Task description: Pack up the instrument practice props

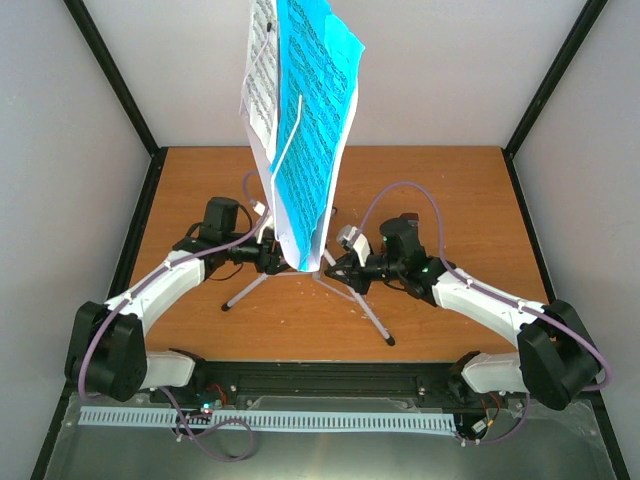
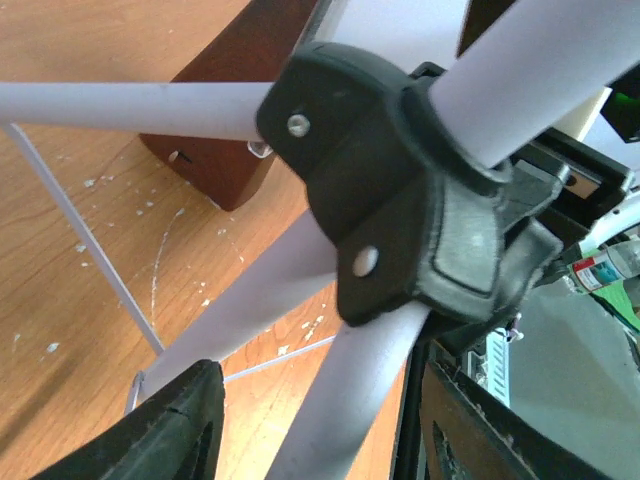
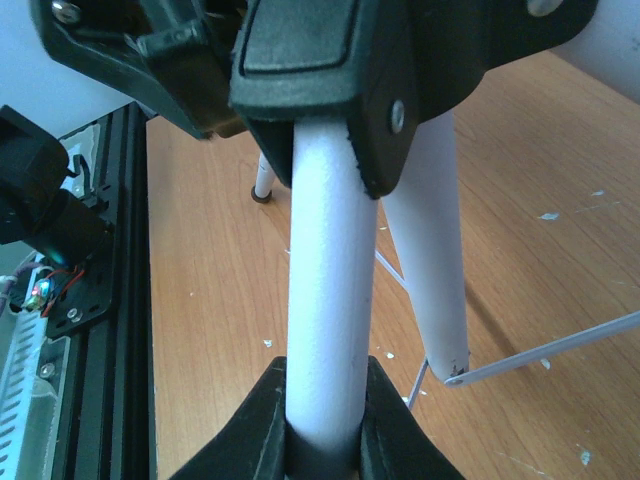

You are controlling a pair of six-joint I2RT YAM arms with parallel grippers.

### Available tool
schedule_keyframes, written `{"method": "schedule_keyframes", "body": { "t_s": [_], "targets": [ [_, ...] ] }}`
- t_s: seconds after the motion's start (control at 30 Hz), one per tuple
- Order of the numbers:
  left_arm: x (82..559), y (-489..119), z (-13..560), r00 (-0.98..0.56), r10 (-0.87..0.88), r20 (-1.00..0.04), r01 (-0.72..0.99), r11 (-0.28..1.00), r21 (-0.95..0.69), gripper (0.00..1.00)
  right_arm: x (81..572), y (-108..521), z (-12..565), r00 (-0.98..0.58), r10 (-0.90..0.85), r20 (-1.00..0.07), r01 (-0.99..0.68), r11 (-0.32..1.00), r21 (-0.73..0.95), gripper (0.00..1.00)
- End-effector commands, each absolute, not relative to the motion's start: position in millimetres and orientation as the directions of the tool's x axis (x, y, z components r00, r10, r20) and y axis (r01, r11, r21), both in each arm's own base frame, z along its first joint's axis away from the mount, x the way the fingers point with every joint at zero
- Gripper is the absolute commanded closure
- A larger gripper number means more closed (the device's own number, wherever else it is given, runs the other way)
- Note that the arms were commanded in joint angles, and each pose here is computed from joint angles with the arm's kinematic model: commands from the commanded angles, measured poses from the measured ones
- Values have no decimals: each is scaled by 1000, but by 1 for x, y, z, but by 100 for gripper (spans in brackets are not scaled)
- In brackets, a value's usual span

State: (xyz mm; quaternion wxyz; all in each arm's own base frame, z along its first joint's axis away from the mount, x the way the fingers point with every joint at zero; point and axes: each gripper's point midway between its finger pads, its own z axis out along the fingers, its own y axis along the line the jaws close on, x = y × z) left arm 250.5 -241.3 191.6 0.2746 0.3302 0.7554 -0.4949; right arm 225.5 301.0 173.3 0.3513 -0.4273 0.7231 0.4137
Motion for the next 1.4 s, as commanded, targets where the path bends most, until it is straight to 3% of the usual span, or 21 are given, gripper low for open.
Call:
{"method": "schedule_keyframes", "body": {
  "t_s": [0.0,0.07,0.23,0.37,0.57,0.73,0.83,1.13,1.37],
  "targets": [
    [240,-252,211,-565,235,-791,825,191,-532,48,225,300,198,-288,-267,-920,-945,234,228,97],
    [235,-255,211,-559,241,-793,829,169,-533,54,227,298,197,-291,-266,-919,-942,250,226,95],
    [233,-257,209,-557,253,-791,830,171,-530,81,234,291,196,-286,-257,-923,-930,308,202,85],
    [239,-253,206,-547,255,-797,836,227,-500,98,238,282,201,-267,-236,-935,-914,369,168,56],
    [249,-244,203,-529,260,-808,834,337,-437,100,242,264,209,-231,-210,-950,-879,464,111,22],
    [270,-220,193,-562,251,-788,756,544,-365,100,246,247,221,-212,-176,-961,-829,554,81,6],
    [284,-196,187,-606,207,-768,673,647,-358,100,248,236,227,-198,-151,-969,-794,605,68,1],
    [315,-141,197,-661,-13,-751,423,820,-386,100,257,210,243,-183,-89,-979,-685,726,62,0],
    [336,-154,224,-595,-300,-745,304,774,-555,100,263,195,243,-251,-33,-967,-597,792,128,0]
  ]
}}
